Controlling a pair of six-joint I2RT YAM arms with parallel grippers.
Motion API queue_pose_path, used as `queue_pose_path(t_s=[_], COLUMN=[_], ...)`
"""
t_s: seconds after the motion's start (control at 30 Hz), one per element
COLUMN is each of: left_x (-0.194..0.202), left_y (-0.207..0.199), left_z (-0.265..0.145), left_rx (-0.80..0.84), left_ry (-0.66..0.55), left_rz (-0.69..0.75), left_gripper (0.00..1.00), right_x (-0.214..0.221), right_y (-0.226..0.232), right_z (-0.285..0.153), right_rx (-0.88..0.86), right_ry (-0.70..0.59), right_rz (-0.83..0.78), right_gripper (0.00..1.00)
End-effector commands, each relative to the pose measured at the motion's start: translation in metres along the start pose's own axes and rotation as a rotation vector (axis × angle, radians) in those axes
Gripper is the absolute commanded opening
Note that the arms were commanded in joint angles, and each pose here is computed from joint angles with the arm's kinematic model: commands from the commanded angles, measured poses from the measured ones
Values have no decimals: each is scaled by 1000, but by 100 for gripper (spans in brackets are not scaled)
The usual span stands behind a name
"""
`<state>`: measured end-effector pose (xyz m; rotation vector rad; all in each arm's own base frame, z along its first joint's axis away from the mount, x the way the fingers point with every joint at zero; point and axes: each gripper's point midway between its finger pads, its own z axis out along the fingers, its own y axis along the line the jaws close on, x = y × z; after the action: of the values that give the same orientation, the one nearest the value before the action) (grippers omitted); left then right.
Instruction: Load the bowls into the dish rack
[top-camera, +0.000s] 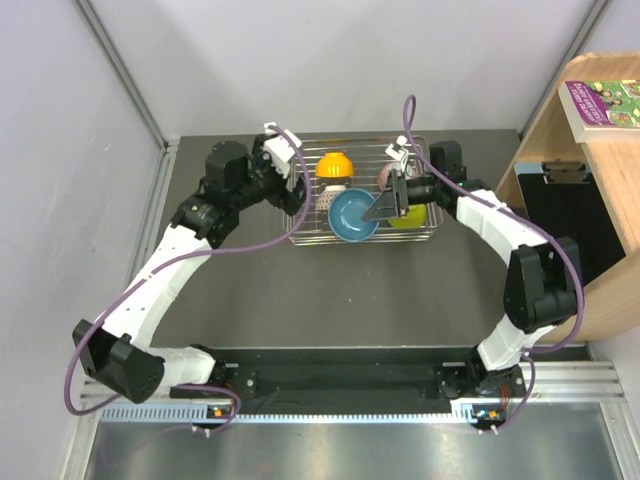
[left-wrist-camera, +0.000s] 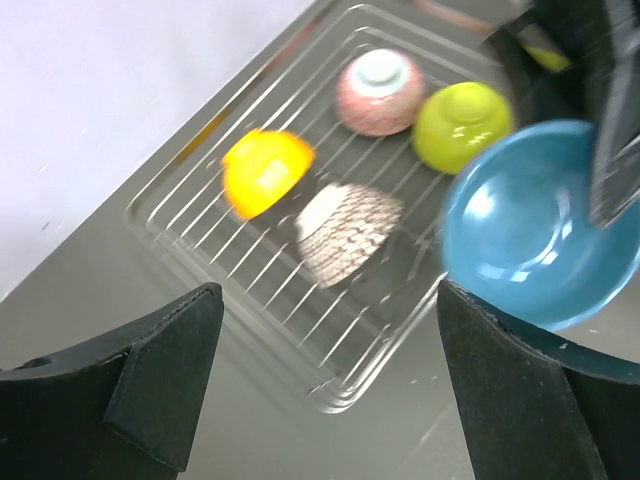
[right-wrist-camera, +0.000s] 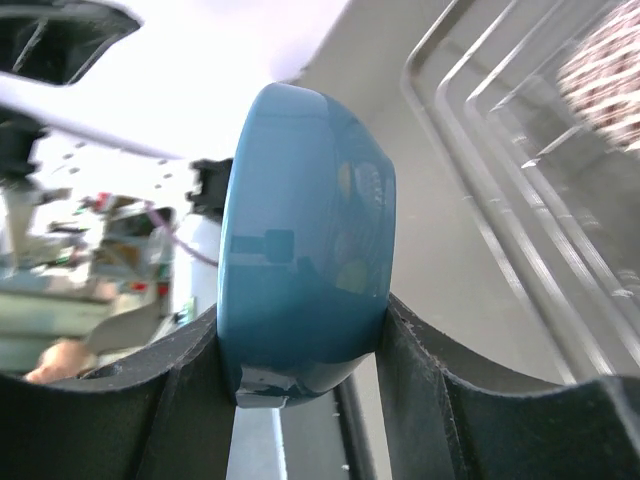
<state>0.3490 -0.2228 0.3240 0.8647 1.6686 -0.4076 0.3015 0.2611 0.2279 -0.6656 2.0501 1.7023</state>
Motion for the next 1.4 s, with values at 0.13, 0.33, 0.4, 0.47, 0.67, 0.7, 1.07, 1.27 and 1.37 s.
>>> queue_pose_path(t_s=[0.13,0.33,0.4,0.47,0.67,0.7,1.07,1.27,1.37], left_x=[40,65,74,79,87,87,113,117,118], left_y=[42,41,40,39,38,39,41,42,47], left_z=[-16,-32,-36,-42,-56,-59,-71,-77,-82], left_rx=[-77,-103,-105,-114,-138,-148,-220,-245,-281], left_ry=[29,56,71,74,76,74,121,127,128], left_rz=[-72,-86,-94,-101,-109,-105,-135,-137,-140], left_gripper=[92,93,93,93,93,93,93,93,93], right_x=[-52,-70,-75,-83,-99,-102,-115,-117,-120], right_y=[-14,-48,-64,-75,-96,-99,-126,-130,-131], right_z=[-27,-44,-55,-64,-82,-83,-88,-69,-63], right_rx=[261,492,600,683,842,858,1088,1169,1218], right_ry=[-45,-47,-41,-50,-53,-52,0,40,50], right_rz=[-217,-276,-293,-319,-364,-371,-451,-533,-566], right_gripper=[0,0,0,0,0,0,0,0,0])
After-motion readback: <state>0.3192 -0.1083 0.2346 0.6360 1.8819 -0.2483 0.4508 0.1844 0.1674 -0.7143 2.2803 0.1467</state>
